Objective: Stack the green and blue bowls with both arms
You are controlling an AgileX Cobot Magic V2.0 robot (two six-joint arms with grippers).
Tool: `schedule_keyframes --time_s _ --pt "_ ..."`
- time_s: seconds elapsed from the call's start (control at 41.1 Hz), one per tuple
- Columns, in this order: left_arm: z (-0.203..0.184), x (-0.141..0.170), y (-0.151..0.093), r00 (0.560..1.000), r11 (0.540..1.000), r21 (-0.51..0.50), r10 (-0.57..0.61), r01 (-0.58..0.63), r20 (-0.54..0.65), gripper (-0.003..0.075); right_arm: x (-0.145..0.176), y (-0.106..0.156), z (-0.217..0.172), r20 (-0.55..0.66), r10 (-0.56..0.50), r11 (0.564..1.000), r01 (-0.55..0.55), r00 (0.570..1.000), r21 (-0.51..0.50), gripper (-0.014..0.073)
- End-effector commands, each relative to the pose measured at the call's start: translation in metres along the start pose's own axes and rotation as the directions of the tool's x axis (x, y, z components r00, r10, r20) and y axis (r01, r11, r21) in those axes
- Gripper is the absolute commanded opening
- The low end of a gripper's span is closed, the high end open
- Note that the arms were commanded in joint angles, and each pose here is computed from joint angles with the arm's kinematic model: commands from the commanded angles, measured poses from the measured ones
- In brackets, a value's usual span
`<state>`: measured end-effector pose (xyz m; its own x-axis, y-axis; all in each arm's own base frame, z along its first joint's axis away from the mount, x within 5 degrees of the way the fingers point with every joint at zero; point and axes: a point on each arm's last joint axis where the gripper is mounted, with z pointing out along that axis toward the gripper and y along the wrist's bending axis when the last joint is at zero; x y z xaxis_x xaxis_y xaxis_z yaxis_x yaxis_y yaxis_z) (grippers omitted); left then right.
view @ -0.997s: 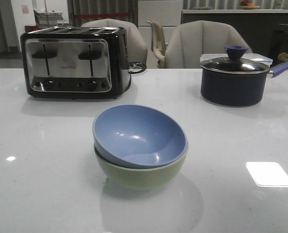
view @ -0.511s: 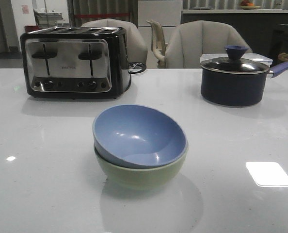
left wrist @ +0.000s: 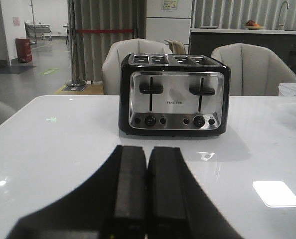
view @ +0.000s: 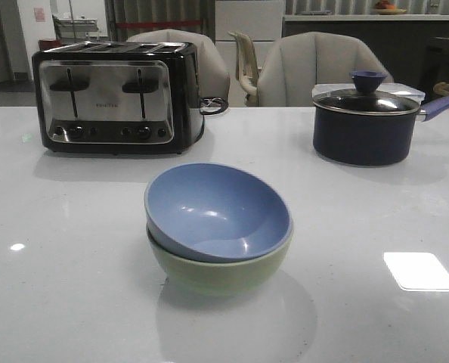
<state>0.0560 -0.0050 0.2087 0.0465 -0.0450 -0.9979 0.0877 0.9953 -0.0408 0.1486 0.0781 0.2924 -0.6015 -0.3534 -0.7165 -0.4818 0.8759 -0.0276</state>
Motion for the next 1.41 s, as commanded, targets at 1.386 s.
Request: schedule_keyframes --time_s 1.386 --pt "-0.001 -0.002 0.001 0.996 1.0 -0.009 -0.004 0.005 0.089 0.0101 0.145 -0.021 -0.026 0.75 -0.04 0.878 -0.335 0.66 0.342 0.0008"
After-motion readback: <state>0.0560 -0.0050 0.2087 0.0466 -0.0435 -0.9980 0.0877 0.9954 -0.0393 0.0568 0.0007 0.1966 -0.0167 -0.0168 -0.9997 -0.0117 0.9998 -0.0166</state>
